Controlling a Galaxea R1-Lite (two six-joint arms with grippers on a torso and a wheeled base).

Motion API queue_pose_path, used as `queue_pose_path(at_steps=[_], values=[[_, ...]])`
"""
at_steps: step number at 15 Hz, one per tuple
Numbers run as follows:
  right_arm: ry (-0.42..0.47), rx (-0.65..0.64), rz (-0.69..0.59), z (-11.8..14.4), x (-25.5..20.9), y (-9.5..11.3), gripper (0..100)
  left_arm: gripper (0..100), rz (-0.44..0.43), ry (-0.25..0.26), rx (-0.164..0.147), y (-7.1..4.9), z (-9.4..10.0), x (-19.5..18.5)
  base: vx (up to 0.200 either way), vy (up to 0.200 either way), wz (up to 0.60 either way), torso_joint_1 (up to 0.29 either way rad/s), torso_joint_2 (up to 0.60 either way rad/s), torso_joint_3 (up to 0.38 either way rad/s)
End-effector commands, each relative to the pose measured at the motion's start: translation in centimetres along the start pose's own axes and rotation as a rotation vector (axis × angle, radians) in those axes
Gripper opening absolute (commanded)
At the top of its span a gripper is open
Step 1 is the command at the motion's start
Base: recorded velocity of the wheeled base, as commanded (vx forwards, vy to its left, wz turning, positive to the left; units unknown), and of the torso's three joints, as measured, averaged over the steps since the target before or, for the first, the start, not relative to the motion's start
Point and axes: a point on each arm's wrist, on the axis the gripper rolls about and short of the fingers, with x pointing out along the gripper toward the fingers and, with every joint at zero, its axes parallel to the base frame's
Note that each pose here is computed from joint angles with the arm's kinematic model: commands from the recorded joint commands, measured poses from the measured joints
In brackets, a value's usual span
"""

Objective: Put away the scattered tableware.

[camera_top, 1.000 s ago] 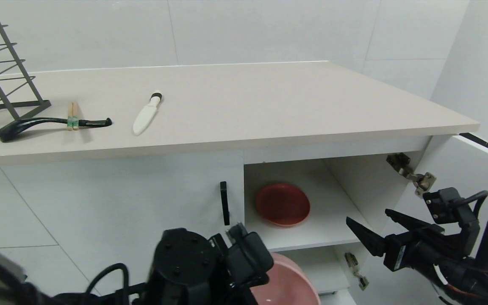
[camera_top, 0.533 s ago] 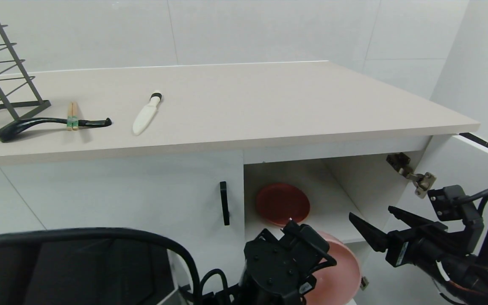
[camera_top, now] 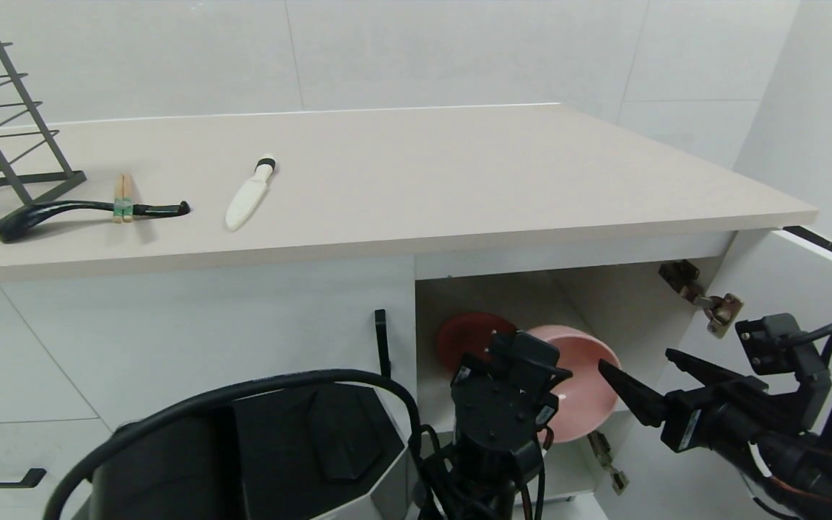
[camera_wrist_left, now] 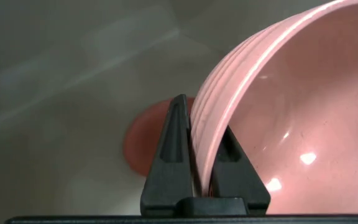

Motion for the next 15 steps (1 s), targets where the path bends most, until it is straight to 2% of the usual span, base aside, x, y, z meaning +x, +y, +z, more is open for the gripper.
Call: queue_pose_path(at_steps=[1,2,3,4,6,7,10,11,13,15], values=[[0.008,0.000,-0.006,-0.1,0.1,-0.1,100,0,0.024,-0.021,-0.033,0.5,0.1,0.9,0.000,0.000,0.00,0.000,0.00,0.000],[0.022,0.002,-0.027,-0.4,0.4,-0.5,100,0,0.020,-0.059,-0.067,0.7,0.5,0.9,0.000,0.000,0.00,0.000,0.00,0.000],[0.032,0.003,-0.038,-0.5,0.6,-0.7,100,0,0.017,-0.094,-0.086,1.0,0.6,0.9,0.000,0.000,0.00,0.000,0.00,0.000],[0.038,0.002,-0.039,-0.6,0.7,-0.7,100,0,-0.018,-0.121,-0.089,1.2,0.4,0.5,0.000,0.000,0.00,0.000,0.00,0.000],[0.066,0.000,-0.050,-1.1,1.2,-0.8,100,0,-0.153,-0.110,-0.053,1.4,-0.9,-0.6,0.000,0.000,0.00,0.000,0.00,0.000],[0.054,0.003,-0.056,-1.2,1.5,-1.0,100,0,-0.202,-0.100,-0.045,1.5,-1.2,-1.0,0.000,0.000,0.00,0.000,0.00,0.000],[0.061,0.004,-0.061,-1.5,1.8,-1.1,100,0,-0.197,-0.112,-0.058,1.8,-1.0,-0.6,0.000,0.000,0.00,0.000,0.00,0.000],[0.063,0.006,-0.066,-1.5,1.8,-1.2,100,0,-0.194,-0.122,-0.068,1.8,-0.7,-0.4,0.000,0.000,0.00,0.000,0.00,0.000],[0.059,0.006,-0.065,-1.5,1.8,-1.2,100,0,-0.191,-0.139,-0.110,1.7,-0.2,-0.1,0.000,0.000,0.00,0.000,0.00,0.000],[0.056,0.007,-0.065,-1.4,1.8,-1.2,100,0,-0.191,-0.142,-0.124,1.7,-0.2,-0.1,0.000,0.000,0.00,0.000,0.00,0.000]])
